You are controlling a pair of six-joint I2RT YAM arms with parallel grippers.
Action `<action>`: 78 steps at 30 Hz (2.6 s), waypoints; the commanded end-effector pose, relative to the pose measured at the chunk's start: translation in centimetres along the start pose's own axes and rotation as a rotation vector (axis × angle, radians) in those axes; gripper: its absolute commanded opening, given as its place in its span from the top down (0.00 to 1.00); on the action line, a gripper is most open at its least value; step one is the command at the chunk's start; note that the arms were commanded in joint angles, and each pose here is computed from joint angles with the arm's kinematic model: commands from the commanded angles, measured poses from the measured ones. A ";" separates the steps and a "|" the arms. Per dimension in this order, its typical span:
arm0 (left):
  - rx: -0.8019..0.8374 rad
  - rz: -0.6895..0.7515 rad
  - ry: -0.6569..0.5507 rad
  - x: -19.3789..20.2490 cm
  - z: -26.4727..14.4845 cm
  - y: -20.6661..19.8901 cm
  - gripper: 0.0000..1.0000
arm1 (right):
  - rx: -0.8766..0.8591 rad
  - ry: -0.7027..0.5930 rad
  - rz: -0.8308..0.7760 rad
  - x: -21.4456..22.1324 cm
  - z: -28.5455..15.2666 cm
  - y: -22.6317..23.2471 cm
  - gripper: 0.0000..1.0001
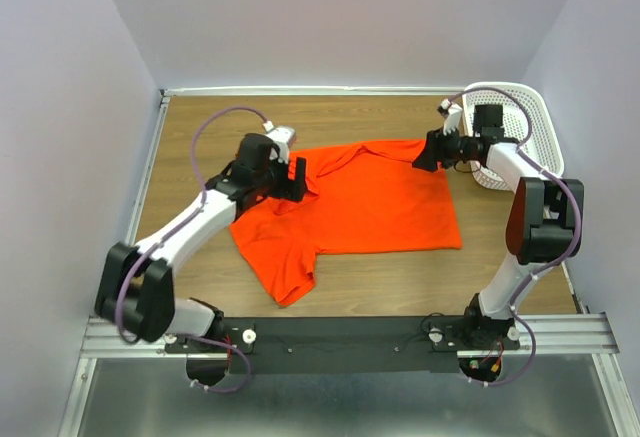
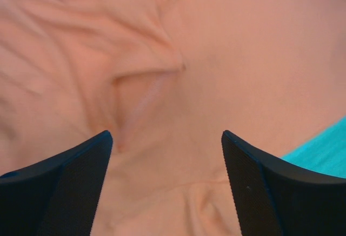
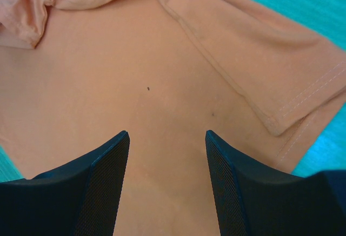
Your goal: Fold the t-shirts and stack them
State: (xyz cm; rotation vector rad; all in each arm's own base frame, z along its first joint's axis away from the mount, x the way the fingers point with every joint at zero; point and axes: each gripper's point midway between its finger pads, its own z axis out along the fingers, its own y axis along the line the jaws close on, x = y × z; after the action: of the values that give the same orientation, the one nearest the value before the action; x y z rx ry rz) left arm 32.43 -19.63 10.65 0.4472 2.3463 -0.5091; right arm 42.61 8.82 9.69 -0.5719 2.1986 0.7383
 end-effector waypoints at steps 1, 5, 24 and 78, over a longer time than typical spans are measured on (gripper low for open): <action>-0.211 -0.095 -0.295 -6.2 -4.8 3.5 0.07 | -0.030 -0.009 -0.014 -1.5 -0.3 0.1 0.34; -0.106 -0.303 -0.411 -7.1 -6.0 7.0 0.08 | -0.067 0.008 0.005 -1.7 0.5 0.4 0.34; -0.084 -0.746 -0.477 -7.0 -0.8 15.7 0.22 | 0.220 0.284 -0.241 -1.6 6.9 -2.5 0.37; -0.123 -0.786 -0.297 -8.4 8.8 21.4 0.53 | 0.323 0.370 -0.098 2.1 4.0 -9.9 0.59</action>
State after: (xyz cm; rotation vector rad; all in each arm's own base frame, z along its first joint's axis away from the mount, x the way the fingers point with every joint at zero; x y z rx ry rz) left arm 52.58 -6.79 5.87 -0.6141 2.1553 -0.7050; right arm 48.95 4.01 3.05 -0.6743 2.5166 0.2447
